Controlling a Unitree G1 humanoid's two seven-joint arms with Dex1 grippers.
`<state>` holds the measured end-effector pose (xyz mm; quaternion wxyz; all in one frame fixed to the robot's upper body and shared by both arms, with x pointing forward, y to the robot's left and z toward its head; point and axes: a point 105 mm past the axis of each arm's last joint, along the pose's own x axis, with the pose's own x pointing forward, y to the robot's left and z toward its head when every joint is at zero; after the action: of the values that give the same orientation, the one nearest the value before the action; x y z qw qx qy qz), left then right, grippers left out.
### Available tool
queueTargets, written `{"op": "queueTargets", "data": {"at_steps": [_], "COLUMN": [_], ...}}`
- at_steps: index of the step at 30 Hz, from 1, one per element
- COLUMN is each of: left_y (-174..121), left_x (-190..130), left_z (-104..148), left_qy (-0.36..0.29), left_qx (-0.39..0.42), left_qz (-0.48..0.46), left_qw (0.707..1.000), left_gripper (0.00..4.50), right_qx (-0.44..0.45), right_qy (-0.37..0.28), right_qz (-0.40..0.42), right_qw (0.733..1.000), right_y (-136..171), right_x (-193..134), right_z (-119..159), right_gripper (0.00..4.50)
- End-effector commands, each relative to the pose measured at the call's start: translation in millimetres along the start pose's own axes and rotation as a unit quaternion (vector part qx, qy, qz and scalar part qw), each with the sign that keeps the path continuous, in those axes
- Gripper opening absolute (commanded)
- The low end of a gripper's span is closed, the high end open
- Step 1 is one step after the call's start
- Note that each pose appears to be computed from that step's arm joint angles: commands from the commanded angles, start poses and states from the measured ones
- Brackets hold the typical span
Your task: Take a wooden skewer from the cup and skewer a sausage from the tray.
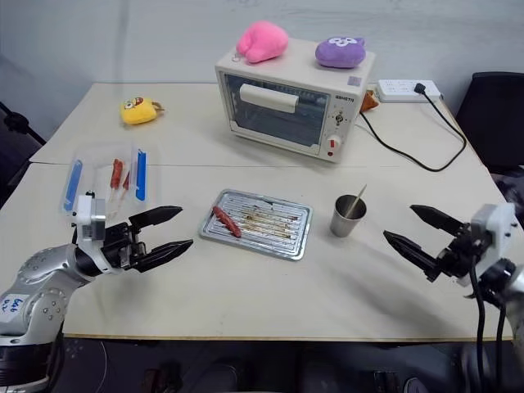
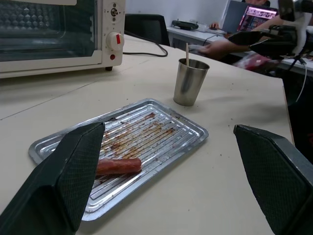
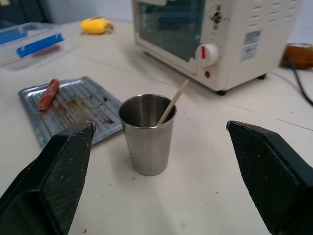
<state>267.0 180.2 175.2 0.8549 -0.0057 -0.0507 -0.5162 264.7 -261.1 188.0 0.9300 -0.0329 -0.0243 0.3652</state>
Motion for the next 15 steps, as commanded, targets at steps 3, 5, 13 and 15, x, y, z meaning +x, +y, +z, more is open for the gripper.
{"op": "queueTargets", "data": {"at_steps": [3,5,13,15], "left_y": [-6,-9,-14,-13], "left_x": [6,8,12,13], "left_z": [10,8,5,6], "left_qy": [-0.020,-0.022,-0.033,-0.035], "left_qx": [0.006,0.003,0.008,0.009], "left_qz": [-0.009,-0.006,0.004,0.006], "left_qw": [1.000,1.000,0.999,0.999], "left_gripper": [4.46,4.46,4.50,4.50], "right_qx": [0.004,0.023,0.036,0.034], "right_qy": [0.034,0.048,0.093,0.090], "right_qz": [0.042,0.046,0.066,0.070], "right_qw": [0.999,0.998,0.993,0.993], "right_y": [-14,-22,-31,-33], "right_x": [21,35,64,68], "right_z": [8,9,2,3], "right_gripper": [4.50,4.50,4.12,3.76]}}
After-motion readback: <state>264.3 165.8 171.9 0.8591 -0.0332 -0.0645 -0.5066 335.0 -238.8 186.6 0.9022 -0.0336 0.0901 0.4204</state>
